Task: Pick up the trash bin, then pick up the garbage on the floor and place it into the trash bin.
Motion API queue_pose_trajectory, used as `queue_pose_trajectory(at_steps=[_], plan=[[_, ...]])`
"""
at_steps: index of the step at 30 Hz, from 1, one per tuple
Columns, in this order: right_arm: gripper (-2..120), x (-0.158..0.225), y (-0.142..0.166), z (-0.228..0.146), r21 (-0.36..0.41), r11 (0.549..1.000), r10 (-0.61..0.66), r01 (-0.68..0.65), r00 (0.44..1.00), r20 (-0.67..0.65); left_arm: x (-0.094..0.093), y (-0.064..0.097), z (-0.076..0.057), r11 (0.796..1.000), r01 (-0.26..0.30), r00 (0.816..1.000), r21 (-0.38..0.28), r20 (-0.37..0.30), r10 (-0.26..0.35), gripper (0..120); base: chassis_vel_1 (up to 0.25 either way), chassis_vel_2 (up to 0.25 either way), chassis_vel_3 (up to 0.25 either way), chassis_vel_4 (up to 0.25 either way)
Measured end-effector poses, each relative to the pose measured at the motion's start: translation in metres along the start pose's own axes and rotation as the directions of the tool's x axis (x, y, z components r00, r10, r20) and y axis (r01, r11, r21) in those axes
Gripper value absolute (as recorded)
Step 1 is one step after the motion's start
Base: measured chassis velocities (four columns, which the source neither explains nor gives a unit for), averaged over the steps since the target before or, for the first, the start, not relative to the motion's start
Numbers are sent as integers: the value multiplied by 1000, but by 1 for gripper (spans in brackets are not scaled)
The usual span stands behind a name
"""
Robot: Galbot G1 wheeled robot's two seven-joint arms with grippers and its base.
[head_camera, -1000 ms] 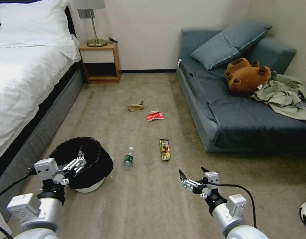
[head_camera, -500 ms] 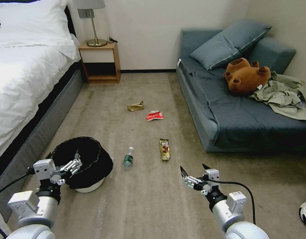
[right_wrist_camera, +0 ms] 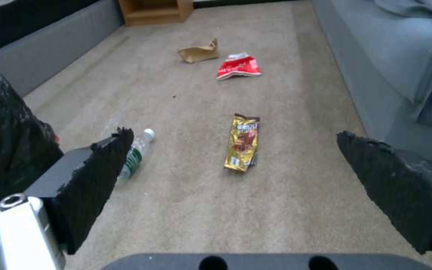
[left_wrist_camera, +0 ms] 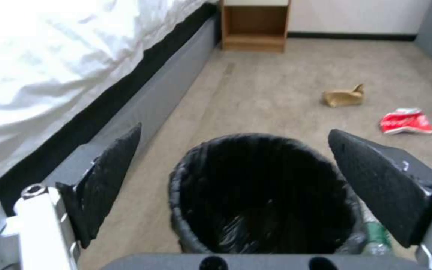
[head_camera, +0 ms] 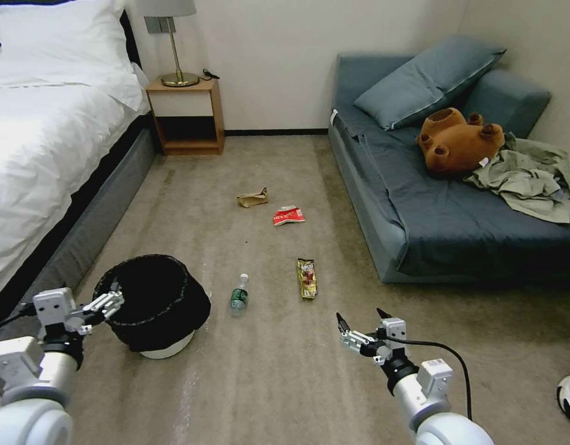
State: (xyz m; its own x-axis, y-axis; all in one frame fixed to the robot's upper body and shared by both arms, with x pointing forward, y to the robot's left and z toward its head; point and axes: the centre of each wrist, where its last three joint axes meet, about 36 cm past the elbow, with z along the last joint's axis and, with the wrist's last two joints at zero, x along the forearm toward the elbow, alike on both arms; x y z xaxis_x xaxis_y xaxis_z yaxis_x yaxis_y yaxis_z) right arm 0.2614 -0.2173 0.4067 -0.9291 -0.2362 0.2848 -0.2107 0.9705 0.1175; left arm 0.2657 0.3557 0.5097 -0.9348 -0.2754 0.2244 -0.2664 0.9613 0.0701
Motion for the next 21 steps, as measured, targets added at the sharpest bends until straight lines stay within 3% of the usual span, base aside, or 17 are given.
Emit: queue_pose_trajectory(at_steps=[6,13,16,18,21], plan=[[100,0,2,4,5,1000,3,-3,1000,-2,-3,14,-13,1000,14,1000,-19,1,-14,100,0,0,0,0],[100,-1,4,7,8,1000,1,-1,1000,-6,-5,22,-18,1000,22,1000,-20,-4,-22,100,0,0,0,0],[100,-2,4,7,9,1000,1,-1,1000,-4,-12,30,-20,998,58,998,-31,-31,-59,100,0,0,0,0],[100,-3,4,9,12,1000,2,-2,1000,-10,-26,40,-23,991,131,986,-42,-96,-134,100,0,0,0,0],[100,-3,4,14,20,1000,5,-5,1000,-18,-37,46,-28,985,171,975,-32,-136,-173,100,0,0,0,0]])
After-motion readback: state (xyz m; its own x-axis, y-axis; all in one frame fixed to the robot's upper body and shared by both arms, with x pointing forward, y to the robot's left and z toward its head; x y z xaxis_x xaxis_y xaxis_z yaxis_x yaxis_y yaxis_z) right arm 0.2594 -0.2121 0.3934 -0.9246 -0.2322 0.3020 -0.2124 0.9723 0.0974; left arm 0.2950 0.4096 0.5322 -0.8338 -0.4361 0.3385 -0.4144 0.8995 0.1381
